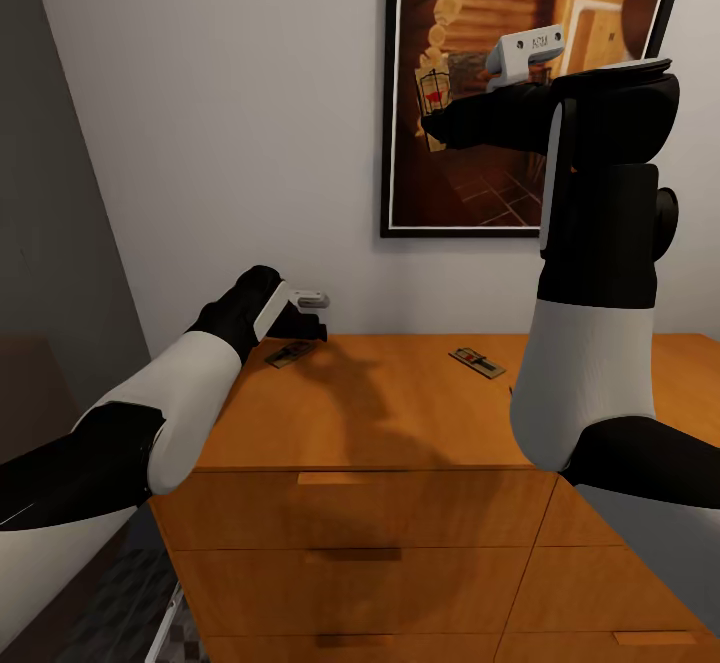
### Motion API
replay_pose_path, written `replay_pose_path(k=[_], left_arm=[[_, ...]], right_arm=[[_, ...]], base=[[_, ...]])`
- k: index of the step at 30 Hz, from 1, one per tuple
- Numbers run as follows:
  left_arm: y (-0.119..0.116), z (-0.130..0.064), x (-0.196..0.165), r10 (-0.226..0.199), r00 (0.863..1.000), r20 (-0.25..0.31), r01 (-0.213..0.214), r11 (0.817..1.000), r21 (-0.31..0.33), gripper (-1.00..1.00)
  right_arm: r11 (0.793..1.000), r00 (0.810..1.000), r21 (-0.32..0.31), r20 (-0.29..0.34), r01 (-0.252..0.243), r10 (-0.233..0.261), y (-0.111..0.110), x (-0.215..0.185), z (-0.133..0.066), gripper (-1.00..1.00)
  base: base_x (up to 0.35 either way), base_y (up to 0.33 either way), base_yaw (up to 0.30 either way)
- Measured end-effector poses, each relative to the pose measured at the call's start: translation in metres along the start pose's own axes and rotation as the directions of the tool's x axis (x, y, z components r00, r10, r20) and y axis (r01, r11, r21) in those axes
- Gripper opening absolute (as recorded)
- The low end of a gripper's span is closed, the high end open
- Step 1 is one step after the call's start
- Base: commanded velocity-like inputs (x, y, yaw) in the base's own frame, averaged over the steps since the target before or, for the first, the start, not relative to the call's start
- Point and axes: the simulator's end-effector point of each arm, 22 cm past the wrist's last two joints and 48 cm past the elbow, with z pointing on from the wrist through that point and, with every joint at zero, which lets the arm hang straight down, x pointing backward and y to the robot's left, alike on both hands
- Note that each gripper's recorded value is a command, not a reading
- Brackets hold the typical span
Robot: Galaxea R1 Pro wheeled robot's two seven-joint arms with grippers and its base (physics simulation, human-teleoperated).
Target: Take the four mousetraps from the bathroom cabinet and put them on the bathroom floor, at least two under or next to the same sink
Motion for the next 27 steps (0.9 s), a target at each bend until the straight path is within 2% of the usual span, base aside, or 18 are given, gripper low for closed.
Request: replay_pose_path(k=[27], left_arm=[[0.000,0.010,0.014,0.002,1.000,0.000,-0.002,1.000,-0.002,1.00]], right_arm=[[1.000,1.000,-0.003,-0.011,-0.002,0.002,0.005,0.019,-0.004,-1.00]], base=[[0.000,0.000,0.000]])
